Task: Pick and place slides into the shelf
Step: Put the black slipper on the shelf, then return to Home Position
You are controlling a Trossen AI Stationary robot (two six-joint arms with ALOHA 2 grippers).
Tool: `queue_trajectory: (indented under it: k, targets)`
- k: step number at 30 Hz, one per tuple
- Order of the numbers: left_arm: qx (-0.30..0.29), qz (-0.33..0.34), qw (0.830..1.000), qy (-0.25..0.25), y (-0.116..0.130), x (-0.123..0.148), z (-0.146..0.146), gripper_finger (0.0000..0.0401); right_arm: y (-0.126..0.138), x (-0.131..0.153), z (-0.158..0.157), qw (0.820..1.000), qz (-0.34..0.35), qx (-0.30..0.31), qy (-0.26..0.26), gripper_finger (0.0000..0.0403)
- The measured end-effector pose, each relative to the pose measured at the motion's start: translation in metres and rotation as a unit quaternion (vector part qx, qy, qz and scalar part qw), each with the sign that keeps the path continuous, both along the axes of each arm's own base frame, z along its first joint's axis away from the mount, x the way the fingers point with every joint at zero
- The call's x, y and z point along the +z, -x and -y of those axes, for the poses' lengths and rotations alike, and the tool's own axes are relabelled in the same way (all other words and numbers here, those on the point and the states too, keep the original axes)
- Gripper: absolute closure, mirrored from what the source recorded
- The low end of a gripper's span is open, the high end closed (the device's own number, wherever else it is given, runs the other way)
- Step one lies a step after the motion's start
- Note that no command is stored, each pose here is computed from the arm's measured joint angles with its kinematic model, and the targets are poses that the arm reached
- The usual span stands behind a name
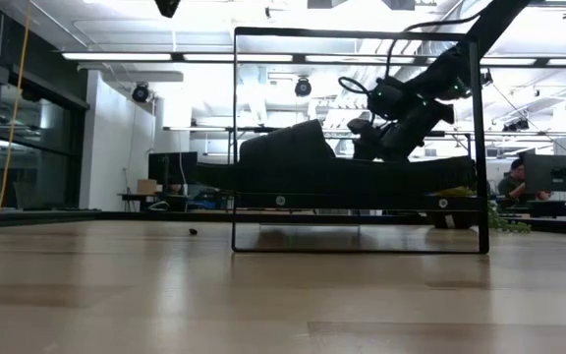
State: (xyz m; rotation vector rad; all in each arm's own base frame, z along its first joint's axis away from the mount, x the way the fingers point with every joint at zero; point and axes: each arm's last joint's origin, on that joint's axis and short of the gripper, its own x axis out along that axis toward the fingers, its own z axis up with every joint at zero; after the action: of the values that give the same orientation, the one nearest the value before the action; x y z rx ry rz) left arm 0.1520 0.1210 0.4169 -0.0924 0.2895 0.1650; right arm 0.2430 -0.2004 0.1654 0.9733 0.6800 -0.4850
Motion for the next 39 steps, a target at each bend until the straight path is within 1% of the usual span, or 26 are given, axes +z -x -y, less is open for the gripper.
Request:
queue_trajectory:
  k: [2, 4, 7, 11, 17, 20, 25, 30, 32, 35, 37, 39]
  targets:
    - [0.000, 0.000, 1.000, 0.000, 0.000, 0.000, 0.000, 0.0217, 0.001, 0.006, 0.002, 1.000, -0.020, -0.008, -0.007, 0.0120]
    - [0.000, -0.001, 1.000, 0.001, 0.000, 0.000, 0.000, 0.0217, 0.002, 0.015, 0.003, 0.999, -0.048, -0.015, 0.002, 0.0112]
    - [0.000, -0.002, 1.000, 0.002, 0.000, 0.000, 0.000, 0.0217, 0.004, 0.032, 0.004, 0.997, -0.077, -0.025, 0.018, 0.0110]
    - [0.005, -0.004, 1.000, 0.000, 0.000, -0.001, 0.000, 0.0217, 0.007, 0.054, 0.003, 0.994, -0.097, -0.031, 0.034, 0.0110]
    - [0.021, -0.013, 1.000, 0.000, 0.001, -0.002, -0.001, 0.0217, 0.009, 0.083, -0.003, 0.994, -0.074, -0.030, 0.074, 0.0109]
    - [0.036, -0.021, 0.999, -0.001, 0.001, -0.003, -0.001, 0.0217, 0.009, 0.098, -0.005, 0.993, -0.046, -0.027, 0.102, 0.0109]
    - [0.054, -0.033, 0.998, 0.002, 0.002, -0.005, -0.002, 0.0217, 0.011, 0.113, -0.014, 0.992, -0.018, -0.018, 0.126, 0.0109]
    - [0.049, -0.052, 0.997, 0.018, 0.004, -0.009, 0.000, 0.0217, 0.002, 0.128, -0.032, 0.986, 0.024, 0.026, 0.162, 0.0109]
    - [0.048, -0.058, 0.997, 0.020, 0.005, -0.010, 0.002, 0.0217, -0.001, 0.132, -0.039, 0.985, 0.040, 0.041, 0.164, 0.0109]
    - [0.036, -0.055, 0.998, 0.008, 0.006, -0.008, 0.007, 0.0217, -0.005, 0.131, -0.046, 0.985, 0.039, 0.045, 0.160, 0.0109]
    - [0.020, -0.046, 0.999, -0.008, 0.004, -0.005, 0.013, 0.0217, -0.009, 0.131, -0.052, 0.989, 0.042, 0.029, 0.136, 0.0109]
    - [-0.001, -0.037, 0.999, -0.014, 0.002, -0.002, 0.022, 0.0217, -0.013, 0.131, -0.059, 0.990, 0.047, 0.034, 0.126, 0.0109]
